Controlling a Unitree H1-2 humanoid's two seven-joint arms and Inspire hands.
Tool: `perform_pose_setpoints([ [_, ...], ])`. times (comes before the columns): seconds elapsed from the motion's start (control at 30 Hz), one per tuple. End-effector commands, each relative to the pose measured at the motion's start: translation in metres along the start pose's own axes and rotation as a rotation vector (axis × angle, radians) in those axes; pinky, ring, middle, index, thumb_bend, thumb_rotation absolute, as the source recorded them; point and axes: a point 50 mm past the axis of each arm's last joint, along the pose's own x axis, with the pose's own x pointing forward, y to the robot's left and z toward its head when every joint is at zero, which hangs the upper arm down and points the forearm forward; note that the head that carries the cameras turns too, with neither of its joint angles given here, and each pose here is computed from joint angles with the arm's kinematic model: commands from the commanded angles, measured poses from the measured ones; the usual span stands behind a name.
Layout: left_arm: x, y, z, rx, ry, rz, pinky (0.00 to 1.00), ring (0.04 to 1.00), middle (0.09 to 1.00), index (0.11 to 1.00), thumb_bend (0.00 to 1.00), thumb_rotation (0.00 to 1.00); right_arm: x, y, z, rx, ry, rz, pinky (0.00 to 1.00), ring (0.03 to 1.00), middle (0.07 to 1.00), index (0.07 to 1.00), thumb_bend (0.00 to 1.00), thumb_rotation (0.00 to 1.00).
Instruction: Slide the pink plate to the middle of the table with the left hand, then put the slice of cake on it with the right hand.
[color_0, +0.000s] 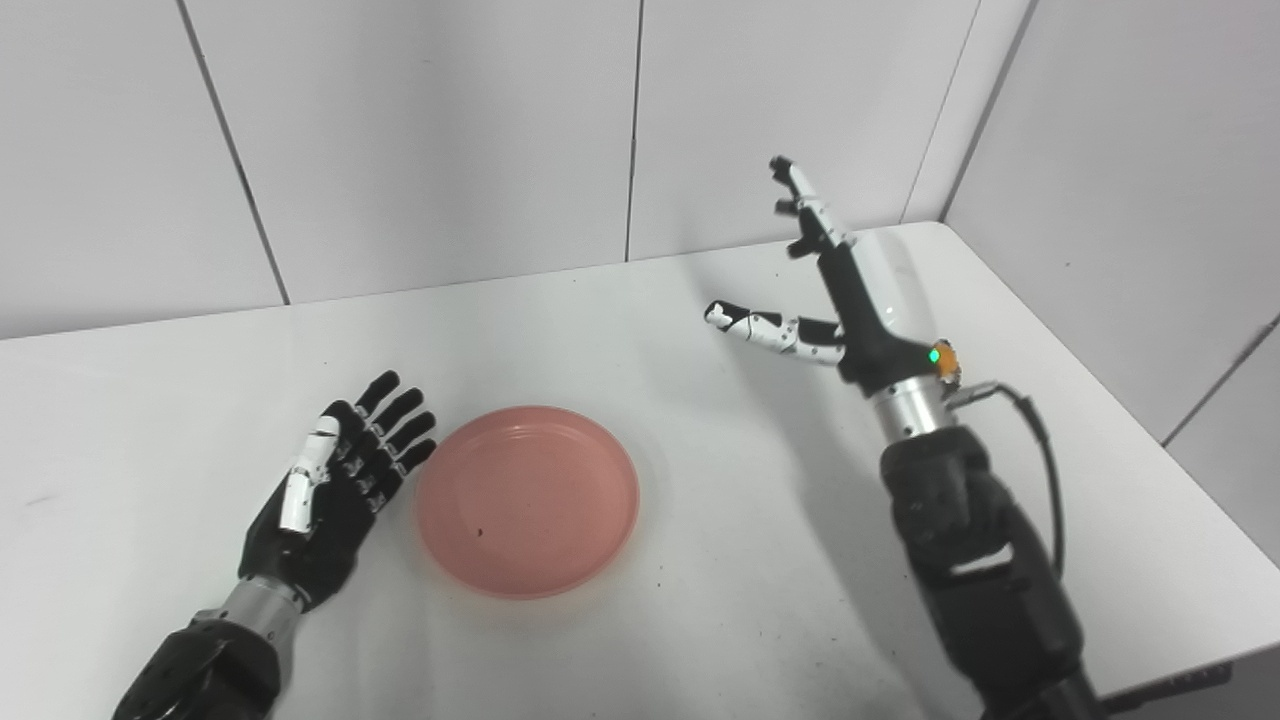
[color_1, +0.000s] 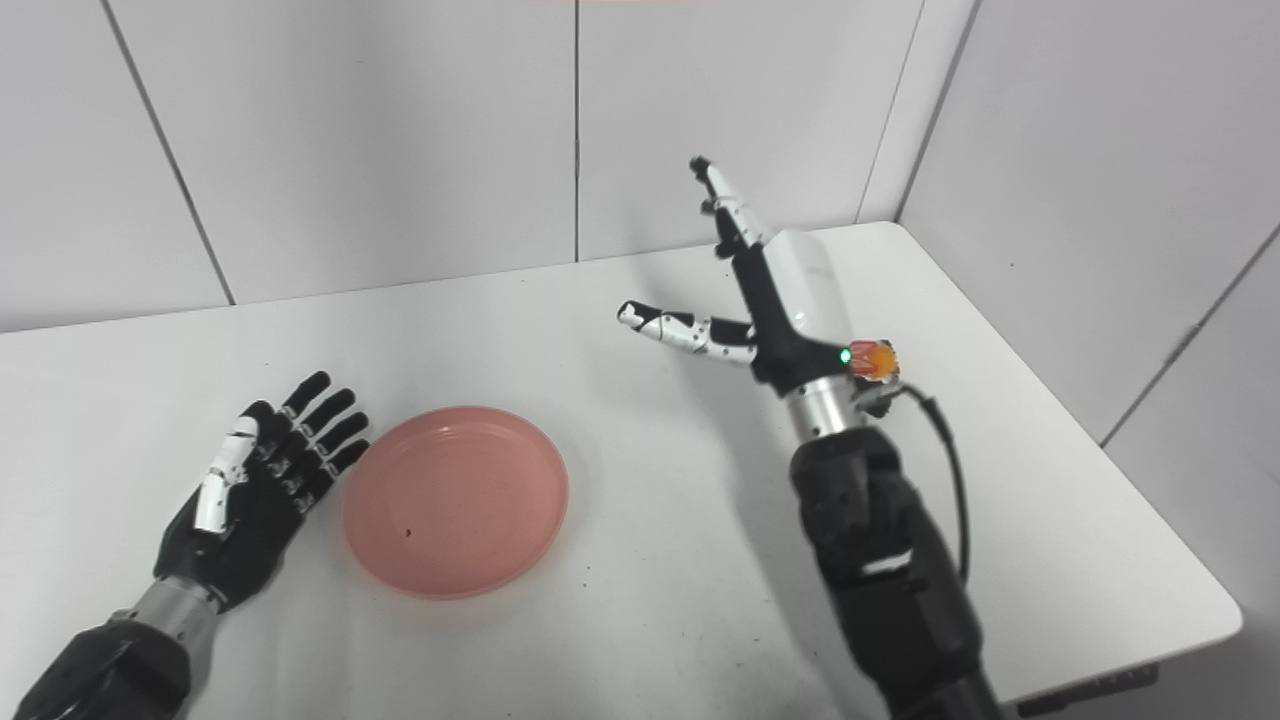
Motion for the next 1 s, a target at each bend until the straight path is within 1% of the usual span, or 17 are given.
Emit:
perform_pose_setpoints([
  [0.0,-0.017,0.02,-0.031,-0.019,0.119,0.064,0.91,0.912,0.931,0.928,0.42,1.0,0.016,-0.027,0.007,-0.086,-0.016,-0.04,0.69,0.859,0.928,0.908,0.9,0.67],
  [0.1,-0.018,0.027,-0.032,-0.018,0.117,0.067,0.9,0.906,0.924,0.921,0.43,0.98,0.021,-0.041,-0.001,-0.167,0.017,-0.009,0.69,0.869,0.929,0.896,0.9,0.63],
  [0.13,-0.019,0.028,-0.033,-0.016,0.117,0.068,0.89,0.901,0.919,0.916,0.44,0.96,0.022,-0.044,-0.002,-0.179,0.027,0.002,0.71,0.891,0.939,0.9,0.89,0.61],
  [0.23,-0.019,0.031,-0.033,-0.016,0.119,0.08,0.88,0.895,0.913,0.911,0.45,0.95,0.023,-0.058,-0.006,-0.216,0.081,0.067,0.72,0.909,0.952,0.907,0.88,0.59],
  [0.27,-0.02,0.033,-0.033,-0.02,0.121,0.085,0.88,0.893,0.911,0.908,0.45,0.94,0.024,-0.064,-0.008,-0.238,0.101,0.089,0.71,0.9,0.947,0.901,0.88,0.55],
  [0.33,-0.02,0.036,-0.034,-0.029,0.124,0.091,0.88,0.893,0.911,0.905,0.45,0.93,0.026,-0.074,-0.013,-0.273,0.143,0.123,0.7,0.891,0.936,0.895,0.9,0.52],
  [0.43,-0.02,0.039,-0.036,-0.038,0.127,0.092,0.89,0.9,0.918,0.914,0.45,0.95,0.028,-0.084,-0.018,-0.299,0.188,0.16,0.68,0.881,0.93,0.895,0.94,0.48],
  [0.53,-0.021,0.041,-0.036,-0.038,0.127,0.098,0.88,0.889,0.906,0.901,0.46,0.92,0.032,-0.097,-0.026,-0.332,0.234,0.219,0.66,0.869,0.93,0.898,0.94,0.47],
  [0.6,-0.021,0.041,-0.035,-0.036,0.126,0.098,0.87,0.885,0.902,0.896,0.47,0.9,0.035,-0.104,-0.032,-0.338,0.264,0.257,0.67,0.858,0.925,0.896,0.96,0.45],
  [0.67,-0.021,0.041,-0.035,-0.037,0.127,0.097,0.87,0.884,0.902,0.897,0.47,0.9,0.036,-0.109,-0.037,-0.335,0.292,0.288,0.67,0.861,0.928,0.898,0.97,0.45],
  [0.77,-0.021,0.044,-0.036,-0.037,0.128,0.098,0.9,0.896,0.913,0.909,0.46,0.92,0.039,-0.114,-0.045,-0.341,0.34,0.327,0.68,0.866,0.932,0.896,0.97,0.43],
  [0.83,-0.021,0.045,-0.037,-0.034,0.129,0.101,0.9,0.901,0.918,0.913,0.45,0.93,0.04,-0.116,-0.05,-0.349,0.367,0.349,0.67,0.869,0.931,0.891,0.96,0.4],
  [0.87,-0.021,0.046,-0.038,-0.033,0.13,0.103,0.89,0.892,0.908,0.904,0.45,0.93,0.04,-0.117,-0.052,-0.353,0.379,0.361,0.68,0.875,0.931,0.888,0.95,0.4],
  [0.97,-0.021,0.047,-0.038,-0.026,0.13,0.105,0.87,0.881,0.898,0.894,0.46,0.9,0.04,-0.117,-0.061,-0.356,0.408,0.386,0.69,0.871,0.927,0.878,0.98,0.44],
])
